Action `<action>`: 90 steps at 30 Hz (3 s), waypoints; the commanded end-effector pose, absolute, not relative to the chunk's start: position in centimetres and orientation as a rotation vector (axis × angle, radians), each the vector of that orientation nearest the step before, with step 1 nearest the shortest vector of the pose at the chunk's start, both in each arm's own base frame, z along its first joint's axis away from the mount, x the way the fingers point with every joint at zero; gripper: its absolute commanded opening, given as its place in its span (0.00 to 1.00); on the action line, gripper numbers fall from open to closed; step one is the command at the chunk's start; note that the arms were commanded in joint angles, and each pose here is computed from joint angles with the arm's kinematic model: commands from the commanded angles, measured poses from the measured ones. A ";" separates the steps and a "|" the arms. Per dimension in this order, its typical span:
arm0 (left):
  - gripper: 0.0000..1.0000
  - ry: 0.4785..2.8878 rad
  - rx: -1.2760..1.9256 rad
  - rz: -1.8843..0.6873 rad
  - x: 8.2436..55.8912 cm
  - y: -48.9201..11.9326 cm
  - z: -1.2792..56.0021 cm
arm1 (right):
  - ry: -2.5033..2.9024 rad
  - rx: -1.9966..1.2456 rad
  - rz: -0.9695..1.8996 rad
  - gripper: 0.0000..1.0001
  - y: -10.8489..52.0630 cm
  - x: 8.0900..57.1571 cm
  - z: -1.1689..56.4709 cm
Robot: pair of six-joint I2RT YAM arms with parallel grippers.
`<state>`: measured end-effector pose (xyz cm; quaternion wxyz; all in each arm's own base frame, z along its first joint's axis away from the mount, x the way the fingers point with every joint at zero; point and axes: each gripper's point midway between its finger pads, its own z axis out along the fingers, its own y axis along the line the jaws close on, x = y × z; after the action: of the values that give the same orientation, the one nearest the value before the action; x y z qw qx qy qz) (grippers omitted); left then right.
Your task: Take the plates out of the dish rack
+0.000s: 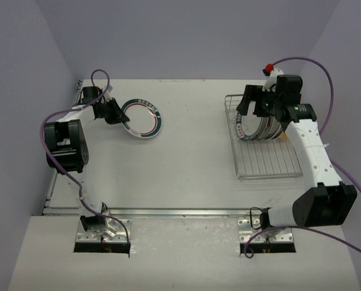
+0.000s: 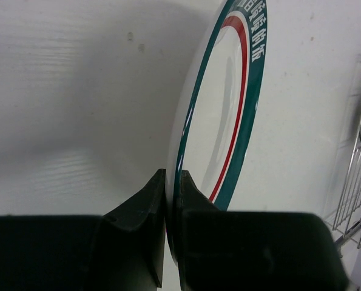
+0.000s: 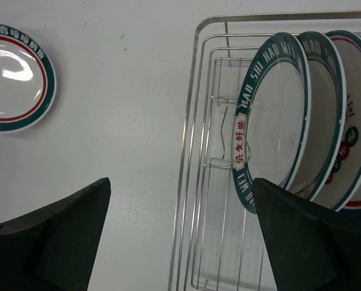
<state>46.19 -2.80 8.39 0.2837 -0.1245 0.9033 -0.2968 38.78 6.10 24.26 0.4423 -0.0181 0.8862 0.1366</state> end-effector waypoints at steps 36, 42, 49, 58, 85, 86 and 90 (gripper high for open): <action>0.75 2.094 -0.243 0.208 47.8 12.7 19.1 | 2.287 -0.176 -0.117 0.55 -2.1 44.2 23.9; 0.77 2.036 -0.191 0.217 44.9 11.6 21.9 | 2.352 -0.192 -0.117 0.39 -1.7 45.7 21.0; 0.77 2.018 -0.174 0.193 43.1 10.6 23.3 | 2.424 -0.228 -0.142 0.30 -1.9 46.0 17.2; 0.82 1.976 -0.118 0.037 42.3 7.4 25.4 | 2.390 -0.236 -0.061 0.00 0.1 45.6 19.7; 0.87 1.709 0.667 -1.207 30.5 -19.3 35.5 | 1.762 -0.545 0.750 0.00 16.5 34.6 37.9; 0.87 1.711 0.673 -1.221 30.2 -19.7 35.5 | 1.770 -0.560 0.780 0.00 17.0 34.1 37.2; 0.87 1.716 0.685 -1.226 29.8 -20.6 35.2 | 1.778 -0.602 0.870 0.00 18.8 32.7 36.2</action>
<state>31.47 -19.57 31.85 0.4271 0.2428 0.7303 -0.4747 34.53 15.88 32.68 0.4880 -0.2142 0.7949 0.2900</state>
